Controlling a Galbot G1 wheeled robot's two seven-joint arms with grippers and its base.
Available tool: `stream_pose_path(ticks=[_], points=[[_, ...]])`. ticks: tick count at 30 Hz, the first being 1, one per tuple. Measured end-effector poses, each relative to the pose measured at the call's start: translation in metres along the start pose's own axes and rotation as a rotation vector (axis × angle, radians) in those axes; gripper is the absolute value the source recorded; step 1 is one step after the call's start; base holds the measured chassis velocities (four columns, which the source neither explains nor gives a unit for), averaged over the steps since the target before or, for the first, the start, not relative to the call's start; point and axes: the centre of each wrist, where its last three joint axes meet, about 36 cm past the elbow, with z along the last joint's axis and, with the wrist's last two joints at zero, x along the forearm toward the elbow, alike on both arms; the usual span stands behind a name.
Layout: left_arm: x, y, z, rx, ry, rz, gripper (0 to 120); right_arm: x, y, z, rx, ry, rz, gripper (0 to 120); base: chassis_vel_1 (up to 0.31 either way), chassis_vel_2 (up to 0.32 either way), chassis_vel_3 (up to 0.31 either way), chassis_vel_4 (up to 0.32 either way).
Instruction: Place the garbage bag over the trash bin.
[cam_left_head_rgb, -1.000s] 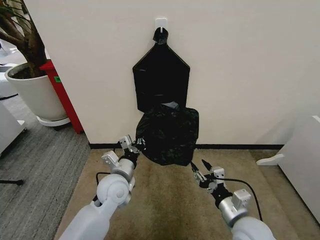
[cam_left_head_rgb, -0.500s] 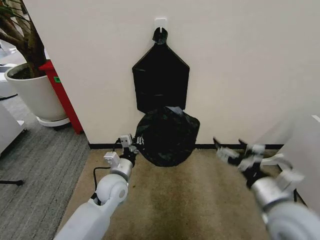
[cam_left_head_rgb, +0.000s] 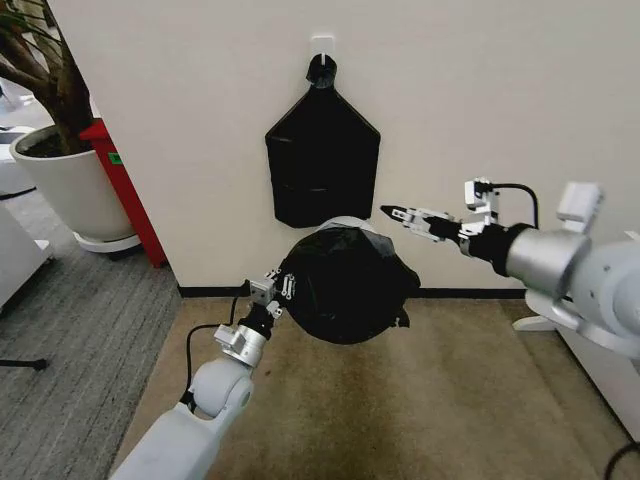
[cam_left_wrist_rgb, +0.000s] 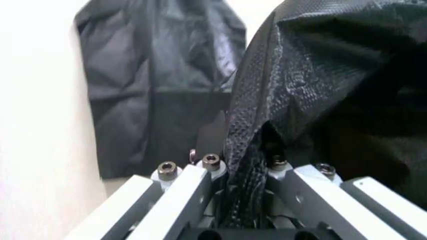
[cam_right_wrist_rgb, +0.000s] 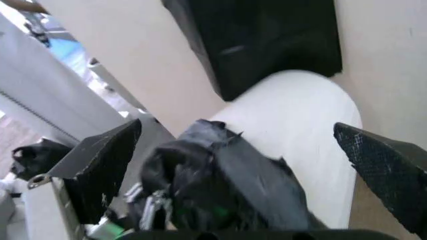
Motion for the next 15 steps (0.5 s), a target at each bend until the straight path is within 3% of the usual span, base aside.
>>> stream_pose_path(ticks=[6, 15], points=[[-0.004, 0.001, -0.002, -0.088, -0.053, 0.037, 3, -0.023, -0.004, 0.008, -0.052, 0.051, 0.051, 100, 0.0, 0.0, 0.0, 0.0], [-0.009, 0.006, -0.004, -0.11, -0.078, 0.04, 3, -0.034, -0.018, 0.008, -0.103, 0.111, 0.111, 100, 0.0, 0.0, 0.0, 0.0]])
